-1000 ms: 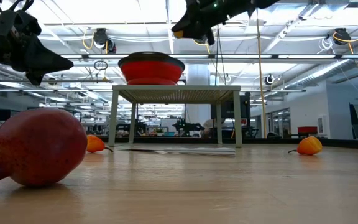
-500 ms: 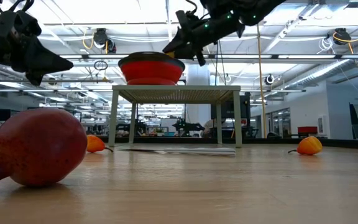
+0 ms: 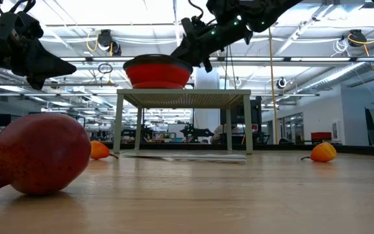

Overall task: Pick & Place Fruit
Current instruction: Put the peach into the red strainer bowl

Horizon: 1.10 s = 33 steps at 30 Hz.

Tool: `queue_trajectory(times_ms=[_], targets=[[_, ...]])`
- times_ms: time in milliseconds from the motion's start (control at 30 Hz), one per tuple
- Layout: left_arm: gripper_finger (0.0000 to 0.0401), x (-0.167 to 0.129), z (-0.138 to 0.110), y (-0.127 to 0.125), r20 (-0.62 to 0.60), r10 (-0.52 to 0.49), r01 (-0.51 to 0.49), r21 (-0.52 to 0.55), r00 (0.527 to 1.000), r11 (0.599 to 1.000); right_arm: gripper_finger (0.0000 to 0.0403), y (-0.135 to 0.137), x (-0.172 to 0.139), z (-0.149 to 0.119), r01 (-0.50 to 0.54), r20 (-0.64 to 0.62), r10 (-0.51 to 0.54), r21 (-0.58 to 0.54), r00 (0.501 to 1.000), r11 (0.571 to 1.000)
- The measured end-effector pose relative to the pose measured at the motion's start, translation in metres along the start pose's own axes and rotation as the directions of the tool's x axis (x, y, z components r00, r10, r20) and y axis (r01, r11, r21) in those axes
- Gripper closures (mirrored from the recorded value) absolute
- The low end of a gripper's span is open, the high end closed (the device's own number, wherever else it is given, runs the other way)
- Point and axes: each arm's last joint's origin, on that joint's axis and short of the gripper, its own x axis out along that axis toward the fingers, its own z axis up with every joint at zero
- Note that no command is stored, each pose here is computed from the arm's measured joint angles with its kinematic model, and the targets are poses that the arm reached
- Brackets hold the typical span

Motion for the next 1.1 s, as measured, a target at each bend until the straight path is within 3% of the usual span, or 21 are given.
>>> queue_trajectory(times_ms=[467, 900, 1100], targets=[[0.0380, 0.000, 0.000, 0.001, 0.006, 0.024, -0.024, 0.000, 1.000, 1.000, 0.0284, 0.000, 0.003, 0.003, -0.009, 0.046, 0.010, -0.011, 0.999, 1.000], [0.0380, 0.000, 0.000, 0.001, 0.006, 0.025, -0.025, 0.018, 1.000, 1.000, 0.0228, 0.000, 0.003, 0.002, -0.009, 0.043, 0.010, -0.010, 0.999, 1.000], [0.0380, 0.000, 0.000, 0.001, 0.006, 0.025, -0.025, 0.018, 1.000, 1.000, 0.0241, 0.003, -0.004, 0.007, -0.013, 0.051, 0.014, -0.017, 0.999, 1.000]])
